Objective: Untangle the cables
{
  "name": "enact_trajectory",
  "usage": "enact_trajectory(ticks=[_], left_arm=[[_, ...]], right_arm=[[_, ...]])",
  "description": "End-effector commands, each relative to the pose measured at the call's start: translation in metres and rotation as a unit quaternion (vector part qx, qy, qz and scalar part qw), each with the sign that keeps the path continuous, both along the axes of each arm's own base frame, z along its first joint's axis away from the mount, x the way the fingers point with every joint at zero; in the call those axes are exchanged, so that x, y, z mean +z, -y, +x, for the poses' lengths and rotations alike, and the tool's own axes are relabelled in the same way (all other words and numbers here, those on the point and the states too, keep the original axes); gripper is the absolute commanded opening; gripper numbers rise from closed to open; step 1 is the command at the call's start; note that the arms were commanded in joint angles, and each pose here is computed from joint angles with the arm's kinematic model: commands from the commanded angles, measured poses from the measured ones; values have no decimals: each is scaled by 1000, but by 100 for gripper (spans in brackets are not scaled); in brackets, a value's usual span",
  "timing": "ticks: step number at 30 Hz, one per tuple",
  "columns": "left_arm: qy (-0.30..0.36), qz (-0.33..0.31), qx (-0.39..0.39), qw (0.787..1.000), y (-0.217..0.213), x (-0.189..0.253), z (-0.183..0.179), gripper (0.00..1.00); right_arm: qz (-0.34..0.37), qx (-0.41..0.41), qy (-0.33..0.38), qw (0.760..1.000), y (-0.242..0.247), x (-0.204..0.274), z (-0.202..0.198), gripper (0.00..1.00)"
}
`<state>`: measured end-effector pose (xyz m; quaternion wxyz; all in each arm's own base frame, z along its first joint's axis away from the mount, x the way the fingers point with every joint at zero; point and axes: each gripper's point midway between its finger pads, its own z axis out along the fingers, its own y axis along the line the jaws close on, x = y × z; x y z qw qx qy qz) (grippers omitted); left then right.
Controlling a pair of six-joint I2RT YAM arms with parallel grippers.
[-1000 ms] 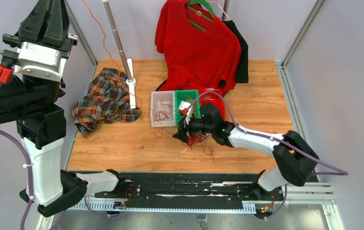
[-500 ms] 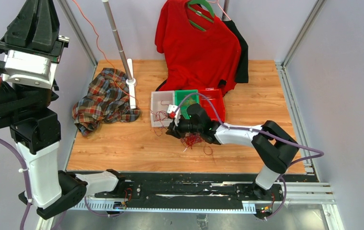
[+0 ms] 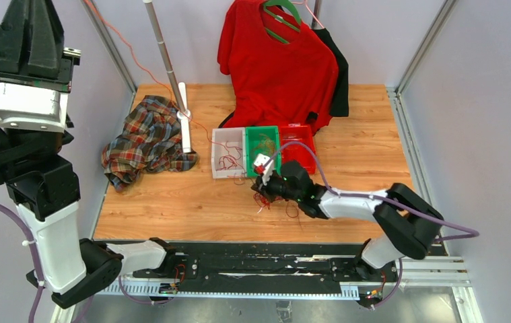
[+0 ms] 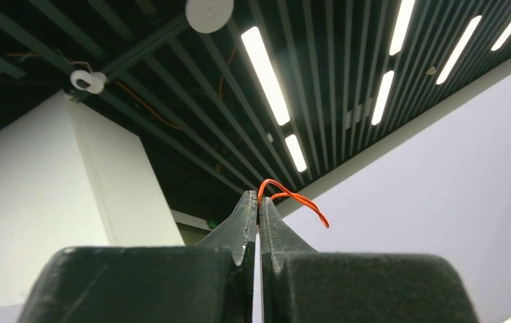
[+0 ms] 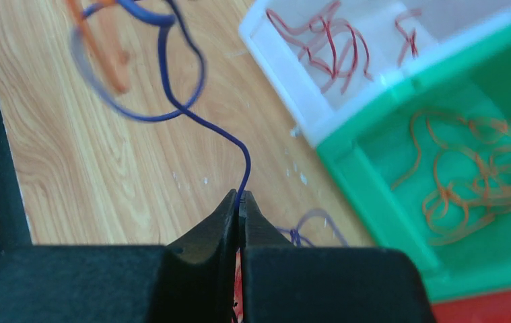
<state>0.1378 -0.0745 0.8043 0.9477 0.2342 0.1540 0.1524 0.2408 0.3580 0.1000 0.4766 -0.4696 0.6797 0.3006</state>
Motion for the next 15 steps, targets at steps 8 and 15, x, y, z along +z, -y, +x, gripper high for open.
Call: enact_trajectory(ticks=[8, 15], left_arm=[[150, -129, 101, 975, -65, 57, -55, 1], [157, -124, 91, 975, -61, 56, -57, 1]], right_arm=[[-48, -263, -75, 961, 107, -64, -3, 1], [-38, -335, -91, 937, 138, -74, -8, 1]])
